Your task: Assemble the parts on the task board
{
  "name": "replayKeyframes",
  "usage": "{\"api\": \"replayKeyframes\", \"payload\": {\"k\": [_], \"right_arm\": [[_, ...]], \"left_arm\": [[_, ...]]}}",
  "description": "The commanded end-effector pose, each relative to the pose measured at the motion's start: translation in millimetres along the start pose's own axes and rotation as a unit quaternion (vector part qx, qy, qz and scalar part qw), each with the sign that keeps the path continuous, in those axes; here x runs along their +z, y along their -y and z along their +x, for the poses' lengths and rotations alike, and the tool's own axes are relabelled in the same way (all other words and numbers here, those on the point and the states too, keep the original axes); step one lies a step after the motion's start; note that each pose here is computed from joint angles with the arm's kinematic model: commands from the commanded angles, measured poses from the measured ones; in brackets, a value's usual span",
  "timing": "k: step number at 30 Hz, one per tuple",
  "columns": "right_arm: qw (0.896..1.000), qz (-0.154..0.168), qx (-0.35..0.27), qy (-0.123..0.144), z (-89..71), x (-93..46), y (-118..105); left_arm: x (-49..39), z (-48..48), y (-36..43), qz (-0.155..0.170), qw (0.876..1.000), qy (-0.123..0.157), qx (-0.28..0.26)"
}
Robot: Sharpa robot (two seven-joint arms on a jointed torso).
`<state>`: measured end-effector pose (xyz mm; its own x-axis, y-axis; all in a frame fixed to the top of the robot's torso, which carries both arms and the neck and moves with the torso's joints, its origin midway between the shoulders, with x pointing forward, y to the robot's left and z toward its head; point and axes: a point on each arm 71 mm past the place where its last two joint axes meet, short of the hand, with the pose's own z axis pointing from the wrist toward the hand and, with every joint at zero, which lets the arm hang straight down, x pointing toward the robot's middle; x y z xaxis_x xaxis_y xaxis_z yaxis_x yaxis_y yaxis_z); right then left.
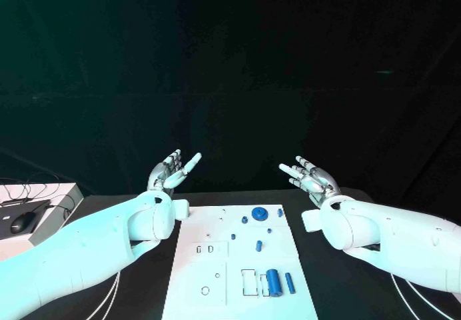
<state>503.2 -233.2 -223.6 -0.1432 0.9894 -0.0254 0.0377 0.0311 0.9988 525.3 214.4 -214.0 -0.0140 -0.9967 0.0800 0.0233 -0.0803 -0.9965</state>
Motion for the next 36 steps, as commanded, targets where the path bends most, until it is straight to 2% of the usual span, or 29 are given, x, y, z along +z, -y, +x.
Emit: {"api": "replayKeyframes", "payload": {"k": [1,6,10,11,15,19,21,25,26,33,36], "right_arm": [[0.995,0.019,0.018,-0.092,4.1,3.7,-0.3],[0.993,0.026,0.015,-0.114,-3.0,8.0,-2.0],[0.992,0.027,0.014,-0.119,-4.5,8.8,-2.4],[0.987,-0.016,-0.103,-0.121,-14.7,8.3,-2.7],[0.976,-0.038,-0.172,-0.131,-15.2,8.7,-2.5],[0.954,-0.057,-0.252,-0.15,-12.9,7.8,-0.5],[0.938,-0.058,-0.296,-0.168,-9.4,5.9,3.6],[0.91,-0.056,-0.365,-0.189,-1.4,3.6,8.8],[0.906,-0.057,-0.375,-0.19,-0.1,3.3,9.2],[0.857,-0.076,-0.475,-0.182,16.9,6.0,9.7],[0.842,-0.083,-0.503,-0.174,24.0,9.4,9.4]], "left_arm": [[1.1,8.1,-1.0,-0.002,0.998,-0.056,0.002],[1.1,8.1,-1.0,-0.002,0.998,-0.056,0.002],[1.1,8.1,-1.0,-0.002,0.998,-0.056,0.002],[-0.5,3.1,-6.8,-0.001,0.998,-0.062,0.002],[-2.8,-0.4,-6.8,0.004,0.997,-0.071,0.008],[-8.6,-2.6,-9.3,0.004,0.996,-0.09,0.021],[-13.6,-1.8,-11.8,0.001,0.994,-0.11,0.025],[-25.7,-0.1,-13.7,0.0,0.989,-0.144,0.037],[-27.3,0.2,-13.6,0.001,0.988,-0.148,0.039],[-45.1,2.0,-11.4,-0.002,0.983,-0.178,0.041],[-50.7,2.5,-8.8,-0.001,0.982,-0.185,0.04]]}}
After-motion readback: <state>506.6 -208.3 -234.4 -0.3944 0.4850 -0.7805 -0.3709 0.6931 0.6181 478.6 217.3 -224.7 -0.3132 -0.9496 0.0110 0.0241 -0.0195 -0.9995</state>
